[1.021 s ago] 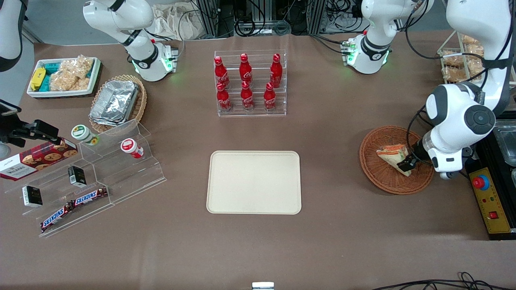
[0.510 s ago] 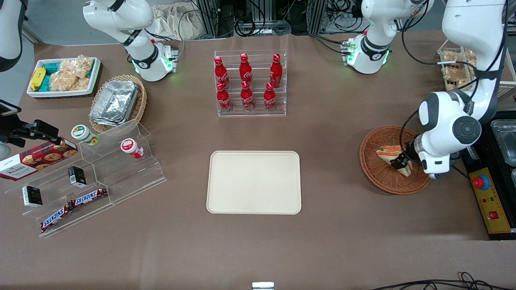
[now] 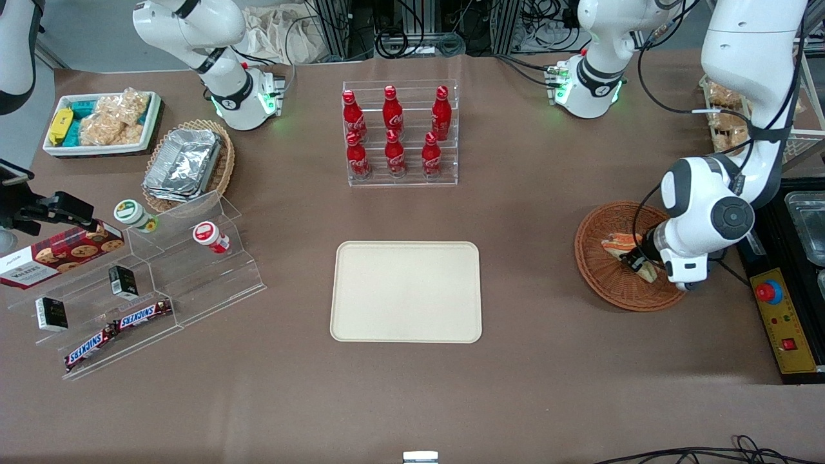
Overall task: Place sandwich from basket to tray
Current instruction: 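Close the left gripper on the sandwich and lift it from the basket, then carry the sandwich to the cream tray and release it there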
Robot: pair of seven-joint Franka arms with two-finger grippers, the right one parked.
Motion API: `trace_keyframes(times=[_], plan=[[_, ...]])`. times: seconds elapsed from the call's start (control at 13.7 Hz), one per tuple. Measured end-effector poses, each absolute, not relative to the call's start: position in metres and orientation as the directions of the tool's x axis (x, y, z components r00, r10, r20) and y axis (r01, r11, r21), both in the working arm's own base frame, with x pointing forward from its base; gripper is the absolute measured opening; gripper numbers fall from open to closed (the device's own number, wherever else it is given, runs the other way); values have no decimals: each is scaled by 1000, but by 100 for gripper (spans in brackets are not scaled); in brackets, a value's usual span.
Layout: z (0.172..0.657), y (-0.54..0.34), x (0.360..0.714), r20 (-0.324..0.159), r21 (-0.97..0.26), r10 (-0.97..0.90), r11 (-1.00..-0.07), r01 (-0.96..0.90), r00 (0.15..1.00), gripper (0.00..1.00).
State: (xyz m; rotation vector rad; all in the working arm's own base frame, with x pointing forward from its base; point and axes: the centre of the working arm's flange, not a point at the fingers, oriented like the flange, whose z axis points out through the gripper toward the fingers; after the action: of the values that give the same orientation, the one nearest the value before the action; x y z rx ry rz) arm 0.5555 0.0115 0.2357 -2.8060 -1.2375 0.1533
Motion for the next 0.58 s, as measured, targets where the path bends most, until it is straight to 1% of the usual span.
trace_keyframes(times=[0.07, 0.22, 0.29, 0.44, 0.51, 0.58], plan=[[242, 11, 559, -55, -97, 738, -674, 732, 672, 37], [277, 5, 574, -44, -87, 727, -686, 722, 685, 33], [307, -4, 582, -50, -93, 707, -706, 702, 705, 33], [375, -38, 594, -75, -106, 645, -764, 637, 761, 24], [402, -65, 595, -78, -100, 608, -793, 601, 790, 20], [418, -94, 594, -75, -85, 568, -823, 562, 820, 20]])
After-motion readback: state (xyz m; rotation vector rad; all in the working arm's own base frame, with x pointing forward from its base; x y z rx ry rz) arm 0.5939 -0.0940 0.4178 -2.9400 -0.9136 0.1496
